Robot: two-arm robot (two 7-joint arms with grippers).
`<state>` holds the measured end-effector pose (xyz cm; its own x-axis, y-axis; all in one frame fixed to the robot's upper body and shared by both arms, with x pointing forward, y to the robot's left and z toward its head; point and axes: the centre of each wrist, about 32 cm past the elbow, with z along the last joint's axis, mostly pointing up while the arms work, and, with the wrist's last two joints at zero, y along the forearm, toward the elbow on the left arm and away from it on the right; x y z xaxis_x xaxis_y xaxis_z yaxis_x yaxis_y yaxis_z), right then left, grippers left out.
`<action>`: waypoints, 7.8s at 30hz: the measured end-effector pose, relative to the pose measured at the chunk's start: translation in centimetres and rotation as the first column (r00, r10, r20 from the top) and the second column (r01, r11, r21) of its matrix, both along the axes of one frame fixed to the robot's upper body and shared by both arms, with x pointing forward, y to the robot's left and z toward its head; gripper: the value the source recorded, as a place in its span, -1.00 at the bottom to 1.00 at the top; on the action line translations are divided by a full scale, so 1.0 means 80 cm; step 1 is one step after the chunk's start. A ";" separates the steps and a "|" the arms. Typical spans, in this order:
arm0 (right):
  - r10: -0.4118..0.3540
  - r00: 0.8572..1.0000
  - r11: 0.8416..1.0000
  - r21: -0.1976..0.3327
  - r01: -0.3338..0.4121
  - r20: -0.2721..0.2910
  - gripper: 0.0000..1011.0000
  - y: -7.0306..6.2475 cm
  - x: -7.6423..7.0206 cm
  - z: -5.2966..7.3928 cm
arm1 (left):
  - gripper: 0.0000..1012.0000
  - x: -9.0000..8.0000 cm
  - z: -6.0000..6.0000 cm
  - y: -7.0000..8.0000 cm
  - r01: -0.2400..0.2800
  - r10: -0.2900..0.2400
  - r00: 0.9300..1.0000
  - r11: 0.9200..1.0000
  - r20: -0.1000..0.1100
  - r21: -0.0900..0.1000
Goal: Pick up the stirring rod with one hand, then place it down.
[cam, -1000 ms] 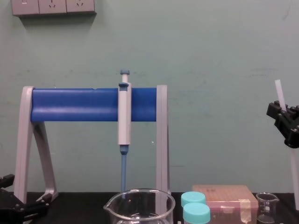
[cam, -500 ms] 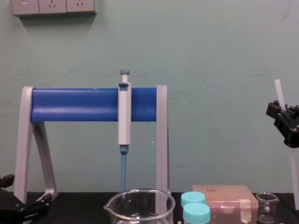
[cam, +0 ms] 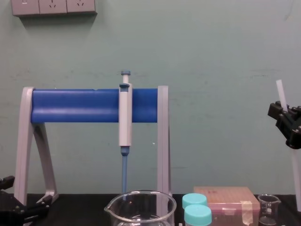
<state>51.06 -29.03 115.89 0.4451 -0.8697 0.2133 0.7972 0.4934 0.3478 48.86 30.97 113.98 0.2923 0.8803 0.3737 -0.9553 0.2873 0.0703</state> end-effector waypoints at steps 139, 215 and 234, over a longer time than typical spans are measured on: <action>0.212 0.976 0.977 -0.024 -0.213 -0.055 -0.87 0.026 -0.004 -0.001 | 0.98 0.000 0.000 0.000 0.000 0.000 1.000 1.000 0.000 0.000; 0.182 0.945 0.977 -0.058 -0.205 -0.270 -0.87 0.020 0.004 -0.030 | 0.98 0.000 0.000 0.000 0.000 0.000 1.000 1.000 0.000 0.000; 0.183 0.946 0.977 -0.057 -0.205 -0.266 -0.24 0.019 0.004 -0.030 | 0.98 0.000 0.000 0.000 0.000 0.000 1.000 1.000 0.000 0.000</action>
<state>51.38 -27.48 113.53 0.6529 -0.7451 0.1361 0.7401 0.6658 0.0945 48.86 30.97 113.98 0.2923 0.8803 0.3737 -0.9553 0.2873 0.0703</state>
